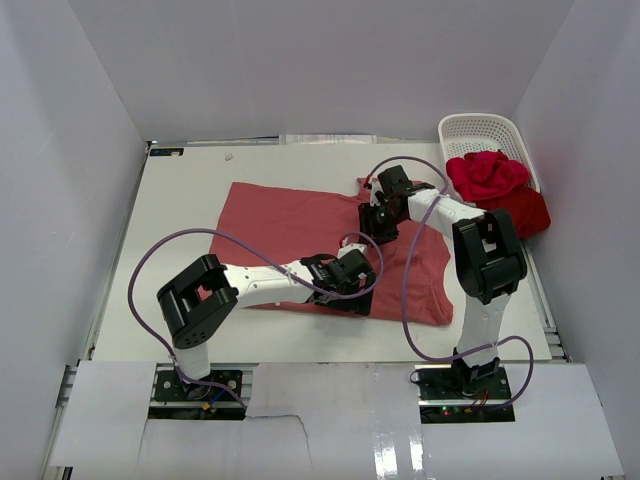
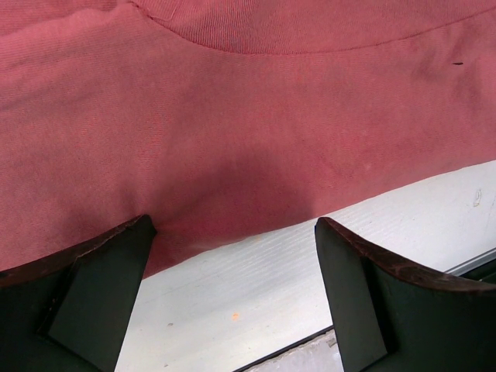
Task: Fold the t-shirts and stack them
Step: Fold the flattened tshirt in 1/3 of the way
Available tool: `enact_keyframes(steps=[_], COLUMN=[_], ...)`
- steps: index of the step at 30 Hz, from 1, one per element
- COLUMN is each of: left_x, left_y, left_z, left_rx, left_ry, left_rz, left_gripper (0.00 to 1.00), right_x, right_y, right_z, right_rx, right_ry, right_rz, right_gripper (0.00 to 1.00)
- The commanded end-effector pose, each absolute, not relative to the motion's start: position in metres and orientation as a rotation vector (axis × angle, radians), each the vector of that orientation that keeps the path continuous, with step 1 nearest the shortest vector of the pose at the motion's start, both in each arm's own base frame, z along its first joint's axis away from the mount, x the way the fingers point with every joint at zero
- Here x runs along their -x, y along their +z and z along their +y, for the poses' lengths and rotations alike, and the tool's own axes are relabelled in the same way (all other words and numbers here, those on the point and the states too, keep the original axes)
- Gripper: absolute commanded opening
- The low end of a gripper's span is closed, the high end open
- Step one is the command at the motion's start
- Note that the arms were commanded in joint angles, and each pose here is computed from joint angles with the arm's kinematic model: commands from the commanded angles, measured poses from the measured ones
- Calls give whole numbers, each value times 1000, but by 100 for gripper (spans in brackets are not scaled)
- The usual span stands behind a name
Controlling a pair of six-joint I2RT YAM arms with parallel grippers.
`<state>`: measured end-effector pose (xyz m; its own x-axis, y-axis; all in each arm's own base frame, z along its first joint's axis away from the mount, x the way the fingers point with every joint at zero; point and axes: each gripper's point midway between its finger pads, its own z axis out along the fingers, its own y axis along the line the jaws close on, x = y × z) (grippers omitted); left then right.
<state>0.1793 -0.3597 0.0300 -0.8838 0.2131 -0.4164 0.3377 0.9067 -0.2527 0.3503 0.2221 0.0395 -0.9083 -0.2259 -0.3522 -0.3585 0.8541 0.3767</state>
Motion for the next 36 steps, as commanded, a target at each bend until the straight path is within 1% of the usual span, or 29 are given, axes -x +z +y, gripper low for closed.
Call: enact_keyframes(steps=[1, 3, 4, 6, 7, 8, 10, 12, 20, 33, 36], left_x=[-140, -140, -140, -140, -140, -140, -140, -140, -139, -138, -138], left_y=[-20, -21, -22, -21, -22, -22, -23, -23, -25, -27, -27], left_z=[-302, -302, -303, -304, -304, -304, -303, -303, -303, -301, -302], left_rx=[-456, -459, -462, -467, -467, -465, -465, -465, -465, -464, -462], left_ry=[-166, -164, -162, -166, -164, -164, -159, -161, -155, -149, -151], left_rz=[2907, 2909, 2910, 2910, 2911, 2912, 2915, 2914, 2921, 2927, 2928], left_gripper=[98, 98, 98, 98, 98, 98, 98, 98, 98, 98, 98], right_x=[-350, -348, -347, -345, -345, -345, -346, -348, -360, -367, -367], right_y=[38, 35, 34, 32, 31, 31, 32, 34, 48, 46, 43], right_z=[224, 224, 224, 225, 225, 226, 228, 231, 251, 273, 272], right_rx=[433, 431, 428, 431, 431, 434, 435, 437, 497, 572, 569], right_ry=[606, 599, 596, 600, 602, 604, 619, 626, 689, 754, 751], right_rz=[2740, 2746, 2747, 2752, 2752, 2752, 2745, 2737, 2679, 2643, 2643], right_gripper=[50, 46, 39, 32, 24, 18, 12, 9, 8, 8, 16])
